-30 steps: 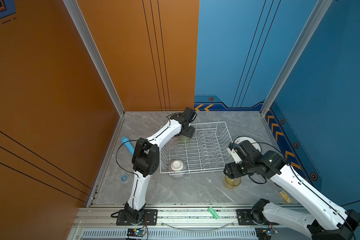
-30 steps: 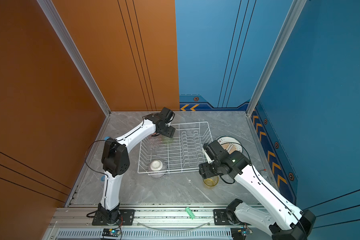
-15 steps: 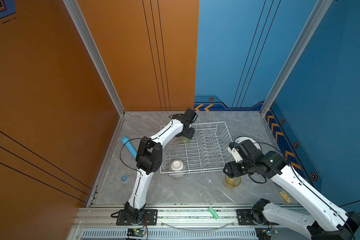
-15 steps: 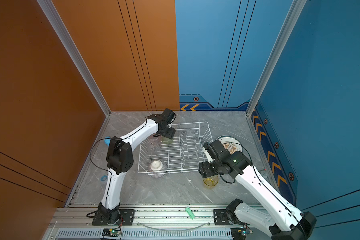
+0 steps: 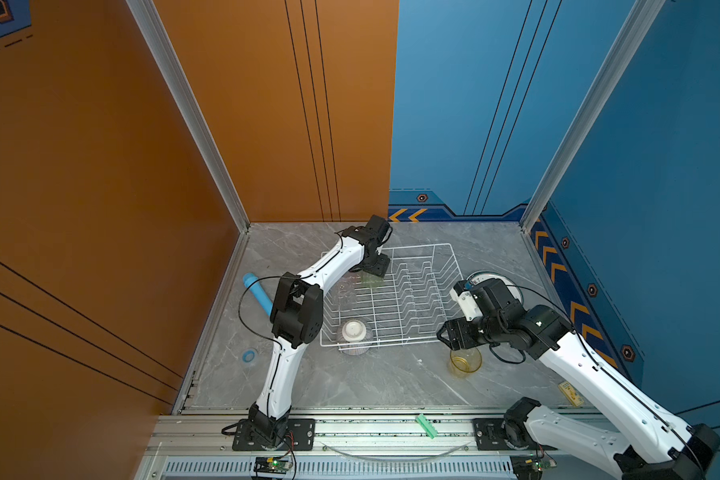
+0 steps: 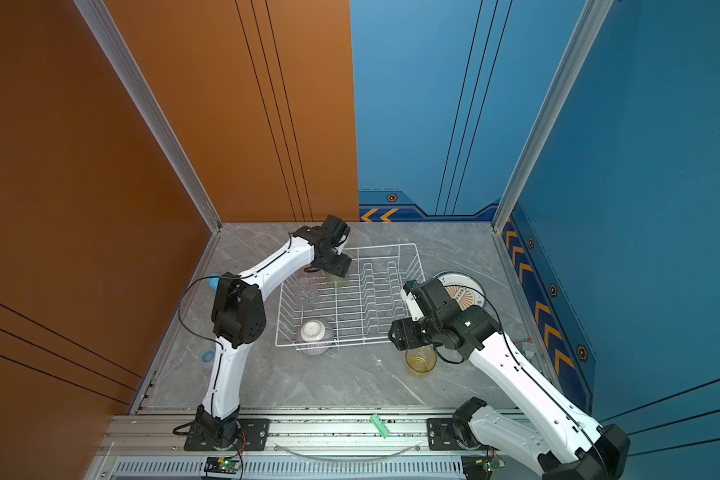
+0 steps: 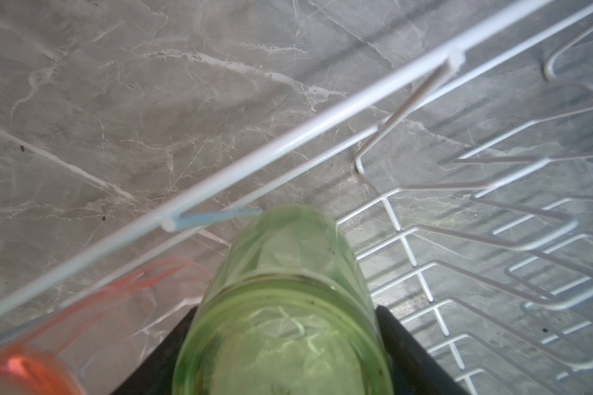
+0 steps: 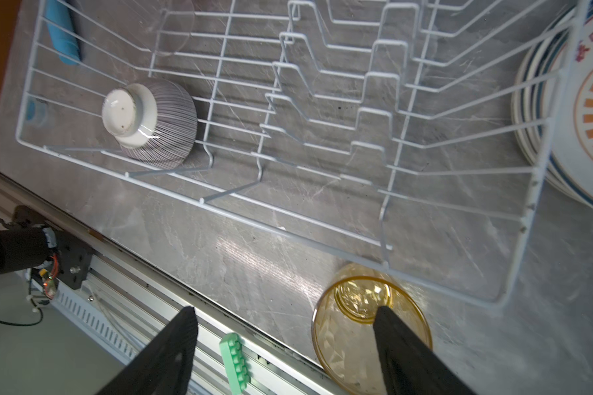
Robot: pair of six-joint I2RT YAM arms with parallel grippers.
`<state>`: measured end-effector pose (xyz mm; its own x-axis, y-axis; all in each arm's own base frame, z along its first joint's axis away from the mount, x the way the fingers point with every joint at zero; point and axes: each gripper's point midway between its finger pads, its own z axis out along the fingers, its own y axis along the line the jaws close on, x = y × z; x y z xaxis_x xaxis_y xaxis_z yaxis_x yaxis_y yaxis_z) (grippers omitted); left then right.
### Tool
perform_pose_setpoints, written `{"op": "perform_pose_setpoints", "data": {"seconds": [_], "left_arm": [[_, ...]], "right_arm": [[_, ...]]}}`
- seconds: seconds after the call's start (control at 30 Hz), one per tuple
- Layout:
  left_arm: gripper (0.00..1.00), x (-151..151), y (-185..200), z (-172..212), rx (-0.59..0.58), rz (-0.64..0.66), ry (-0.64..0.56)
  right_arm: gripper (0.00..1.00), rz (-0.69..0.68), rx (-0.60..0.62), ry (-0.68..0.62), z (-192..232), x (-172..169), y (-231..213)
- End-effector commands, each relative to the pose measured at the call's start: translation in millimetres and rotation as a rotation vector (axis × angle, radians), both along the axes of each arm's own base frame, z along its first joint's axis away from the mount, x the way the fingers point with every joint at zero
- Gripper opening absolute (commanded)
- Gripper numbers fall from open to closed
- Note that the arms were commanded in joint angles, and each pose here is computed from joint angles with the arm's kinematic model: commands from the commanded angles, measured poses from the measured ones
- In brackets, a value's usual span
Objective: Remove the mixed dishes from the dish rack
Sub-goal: 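Set down the yellow glass with the right gripper while the left grips the green glass, then lift the green glass toward the right gripper while the right grasps it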
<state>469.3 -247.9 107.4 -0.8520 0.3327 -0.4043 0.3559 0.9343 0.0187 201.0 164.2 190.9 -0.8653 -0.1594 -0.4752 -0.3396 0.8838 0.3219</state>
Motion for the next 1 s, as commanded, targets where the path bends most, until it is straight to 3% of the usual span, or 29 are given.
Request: {"op": "perform_pose_setpoints", "data": {"seconds": [0.0,0.57,0.97], "left_arm": [[0.59,-14.2,-0.1,20.3,-0.063,-0.023,0.027],[0.57,-28.5,-11.2,56.7,-0.222,-0.06,0.038],[0.57,-58.7,-36.4,121.2,-0.546,-0.149,0.012]], "right_arm": [[0.79,0.002,0.2,-0.075,25.8,15.3,24.5],[0.79,-0.044,0.447,-0.105,31.3,47.0,40.6],[0.75,-0.015,0.721,-0.114,40.7,61.0,52.1]]}}
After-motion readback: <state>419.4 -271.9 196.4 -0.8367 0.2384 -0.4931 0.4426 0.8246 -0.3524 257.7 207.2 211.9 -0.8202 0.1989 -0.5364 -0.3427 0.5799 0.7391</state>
